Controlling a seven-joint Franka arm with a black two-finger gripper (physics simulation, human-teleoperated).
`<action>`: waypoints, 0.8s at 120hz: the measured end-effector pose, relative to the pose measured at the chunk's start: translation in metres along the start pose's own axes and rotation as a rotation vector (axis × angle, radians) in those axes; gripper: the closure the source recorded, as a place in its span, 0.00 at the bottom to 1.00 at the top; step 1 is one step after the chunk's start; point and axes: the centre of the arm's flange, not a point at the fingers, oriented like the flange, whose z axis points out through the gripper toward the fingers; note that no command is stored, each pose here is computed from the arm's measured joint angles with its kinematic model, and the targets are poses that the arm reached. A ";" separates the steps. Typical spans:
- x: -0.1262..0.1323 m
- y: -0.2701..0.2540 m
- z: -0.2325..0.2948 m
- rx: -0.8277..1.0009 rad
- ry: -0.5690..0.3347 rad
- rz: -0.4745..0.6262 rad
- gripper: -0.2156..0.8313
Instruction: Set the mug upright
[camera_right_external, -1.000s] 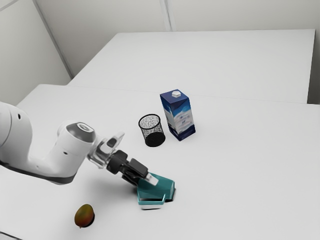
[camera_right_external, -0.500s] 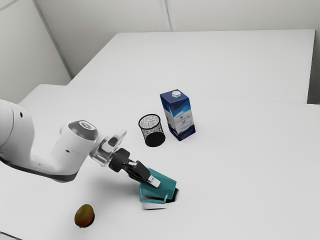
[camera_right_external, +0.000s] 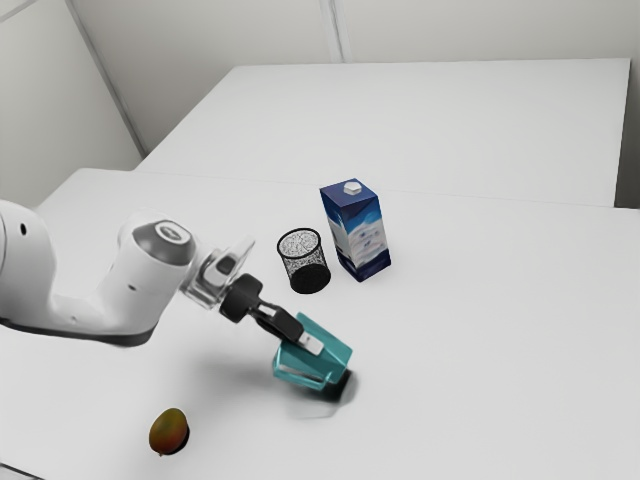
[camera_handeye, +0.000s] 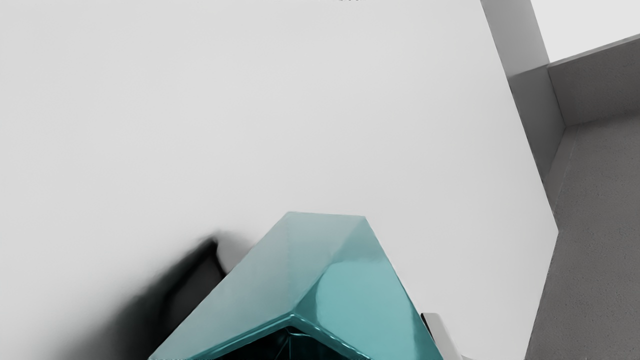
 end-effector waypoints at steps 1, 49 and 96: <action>0.001 0.001 0.000 0.007 -0.005 0.007 0.93; 0.040 0.024 -0.053 0.501 -0.333 0.203 0.93; 0.053 -0.002 -0.049 0.791 -0.347 0.121 0.94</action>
